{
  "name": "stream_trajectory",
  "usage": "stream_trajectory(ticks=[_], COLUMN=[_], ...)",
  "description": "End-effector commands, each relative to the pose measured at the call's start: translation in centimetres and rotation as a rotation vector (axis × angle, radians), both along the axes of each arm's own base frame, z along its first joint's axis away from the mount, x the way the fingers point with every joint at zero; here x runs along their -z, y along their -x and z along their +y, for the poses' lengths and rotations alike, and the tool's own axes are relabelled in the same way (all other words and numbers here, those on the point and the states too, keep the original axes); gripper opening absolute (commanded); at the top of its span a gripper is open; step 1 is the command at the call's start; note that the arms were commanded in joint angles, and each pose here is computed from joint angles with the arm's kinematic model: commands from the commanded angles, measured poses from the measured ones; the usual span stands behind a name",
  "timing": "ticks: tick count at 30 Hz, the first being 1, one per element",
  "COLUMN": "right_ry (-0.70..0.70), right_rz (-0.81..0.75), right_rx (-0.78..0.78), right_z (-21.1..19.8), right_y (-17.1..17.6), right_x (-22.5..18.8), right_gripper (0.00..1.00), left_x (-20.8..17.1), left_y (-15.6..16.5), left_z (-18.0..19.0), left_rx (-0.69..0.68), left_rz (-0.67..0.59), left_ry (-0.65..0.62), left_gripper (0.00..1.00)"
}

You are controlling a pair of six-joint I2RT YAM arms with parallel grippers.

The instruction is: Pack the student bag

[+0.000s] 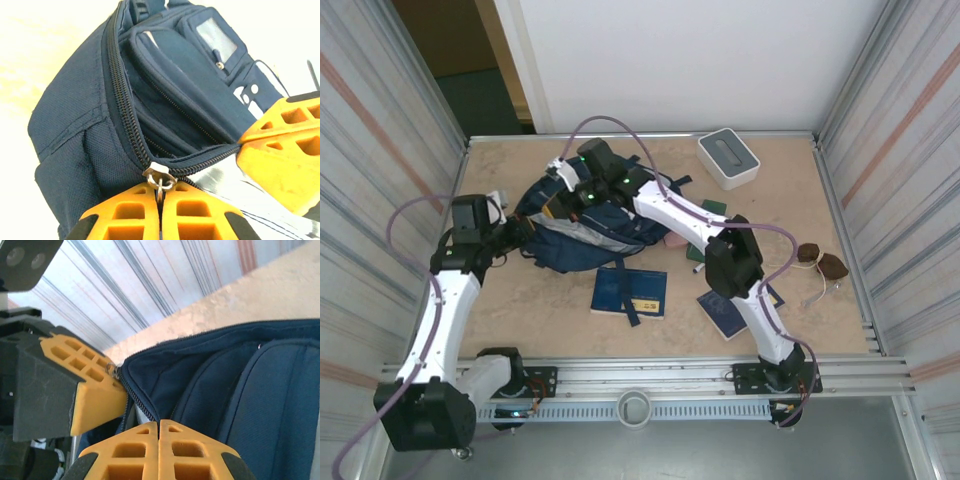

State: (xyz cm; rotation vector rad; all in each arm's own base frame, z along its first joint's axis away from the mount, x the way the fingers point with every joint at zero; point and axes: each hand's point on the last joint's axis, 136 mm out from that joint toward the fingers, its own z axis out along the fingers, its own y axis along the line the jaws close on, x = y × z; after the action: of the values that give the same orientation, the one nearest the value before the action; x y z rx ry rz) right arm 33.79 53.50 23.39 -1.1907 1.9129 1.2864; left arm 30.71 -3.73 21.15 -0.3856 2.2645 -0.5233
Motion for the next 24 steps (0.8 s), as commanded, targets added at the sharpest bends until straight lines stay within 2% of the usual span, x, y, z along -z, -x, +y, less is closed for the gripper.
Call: stream_trajectory(ticks=[1, 5, 8, 15, 24], right_ry=[0.005, 0.083, 0.124, 0.170, 0.199], right_rz=[-0.025, -0.046, -0.067, -0.087, -0.111], right_rx=[-0.023, -0.032, -0.020, 0.025, 0.064], right_z=[0.4, -2.7, -5.9, -12.3, -16.5], right_y=[-0.6, -1.0, -1.0, -0.4, 0.0], right_x=[-0.7, 0.0, -0.1, 0.4, 0.7], right_gripper=[0.00, 0.00, 0.00, 0.00, 0.00], left_x=[-1.7, -2.3, -2.3, -1.0, -0.5], left_y=[0.2, 0.4, 0.5, 0.4, 0.6], left_z=[-0.1, -2.8, -3.4, -2.3, 0.0], left_rx=[0.001, 0.139, 0.171, 0.147, 0.097], left_rz=[-0.061, -0.082, -0.086, -0.009, 0.054], left_ry=[0.012, 0.087, 0.069, -0.005, -0.082], left_gripper=[0.00, 0.00, 0.00, 0.00, 0.00])
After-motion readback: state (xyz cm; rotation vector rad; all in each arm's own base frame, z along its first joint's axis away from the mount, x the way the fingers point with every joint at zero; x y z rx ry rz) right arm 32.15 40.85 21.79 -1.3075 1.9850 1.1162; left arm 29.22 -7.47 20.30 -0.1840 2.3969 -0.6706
